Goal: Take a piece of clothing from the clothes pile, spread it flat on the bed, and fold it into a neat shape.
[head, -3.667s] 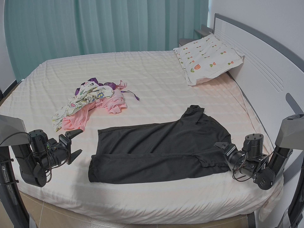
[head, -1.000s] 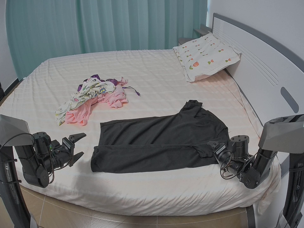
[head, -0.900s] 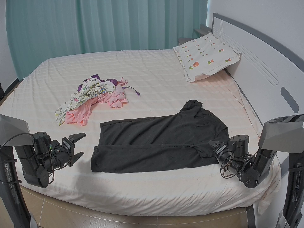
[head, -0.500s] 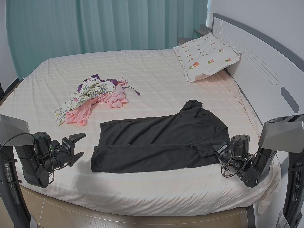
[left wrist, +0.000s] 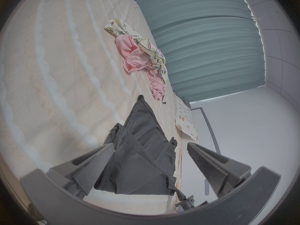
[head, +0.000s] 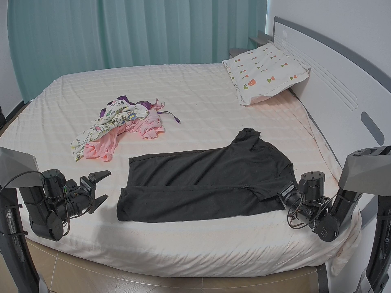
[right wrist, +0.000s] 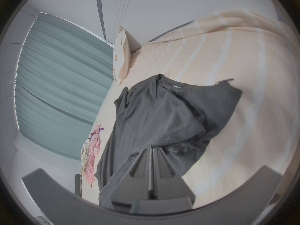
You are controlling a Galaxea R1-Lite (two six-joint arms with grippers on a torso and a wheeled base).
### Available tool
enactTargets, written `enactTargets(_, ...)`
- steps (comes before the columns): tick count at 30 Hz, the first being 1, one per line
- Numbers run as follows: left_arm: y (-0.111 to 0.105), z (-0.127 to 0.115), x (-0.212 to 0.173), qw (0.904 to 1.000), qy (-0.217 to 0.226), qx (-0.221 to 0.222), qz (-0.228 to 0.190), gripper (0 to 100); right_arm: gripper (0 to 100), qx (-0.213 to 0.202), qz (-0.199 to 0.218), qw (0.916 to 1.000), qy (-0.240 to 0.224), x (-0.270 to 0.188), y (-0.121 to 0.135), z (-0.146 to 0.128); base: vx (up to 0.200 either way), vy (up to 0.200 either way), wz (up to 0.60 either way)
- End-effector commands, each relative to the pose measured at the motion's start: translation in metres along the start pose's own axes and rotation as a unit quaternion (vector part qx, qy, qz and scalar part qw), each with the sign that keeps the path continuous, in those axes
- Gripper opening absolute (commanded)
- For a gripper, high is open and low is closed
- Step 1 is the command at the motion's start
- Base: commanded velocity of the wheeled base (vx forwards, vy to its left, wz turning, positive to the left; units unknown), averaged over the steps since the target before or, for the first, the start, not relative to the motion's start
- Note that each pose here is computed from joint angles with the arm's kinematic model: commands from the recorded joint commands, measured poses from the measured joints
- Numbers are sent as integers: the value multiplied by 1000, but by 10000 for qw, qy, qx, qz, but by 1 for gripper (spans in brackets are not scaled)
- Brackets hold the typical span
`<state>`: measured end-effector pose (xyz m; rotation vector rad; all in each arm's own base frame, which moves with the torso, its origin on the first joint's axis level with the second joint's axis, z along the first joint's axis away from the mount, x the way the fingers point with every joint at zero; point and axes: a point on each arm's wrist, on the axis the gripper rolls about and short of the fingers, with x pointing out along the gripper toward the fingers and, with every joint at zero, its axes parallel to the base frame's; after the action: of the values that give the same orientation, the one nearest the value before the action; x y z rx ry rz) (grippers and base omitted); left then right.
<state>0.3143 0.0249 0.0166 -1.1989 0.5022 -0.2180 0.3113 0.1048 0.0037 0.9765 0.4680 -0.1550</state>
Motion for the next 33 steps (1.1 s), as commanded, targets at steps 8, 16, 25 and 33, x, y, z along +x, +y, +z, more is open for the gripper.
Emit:
enactTargets(8,2,0,1,10000,3,-16,11,100,0,-126,452,9987,-221,-24,24,19,0,0,0)
enactTargets(16,2,0,1,10000,-2,-14,19,100,0,-836,321,9958,-186,-22,27,24,0,0,0)
enactTargets(25,2,1,1,10000,-12,-12,15,100,0,-1137,207,9930,-260,-18,56,46,0,0,0)
enactTargets(33,3,1,1,10000,-16,-18,23,100,0,-1316,102,9910,-221,-8,76,56,0,0,0)
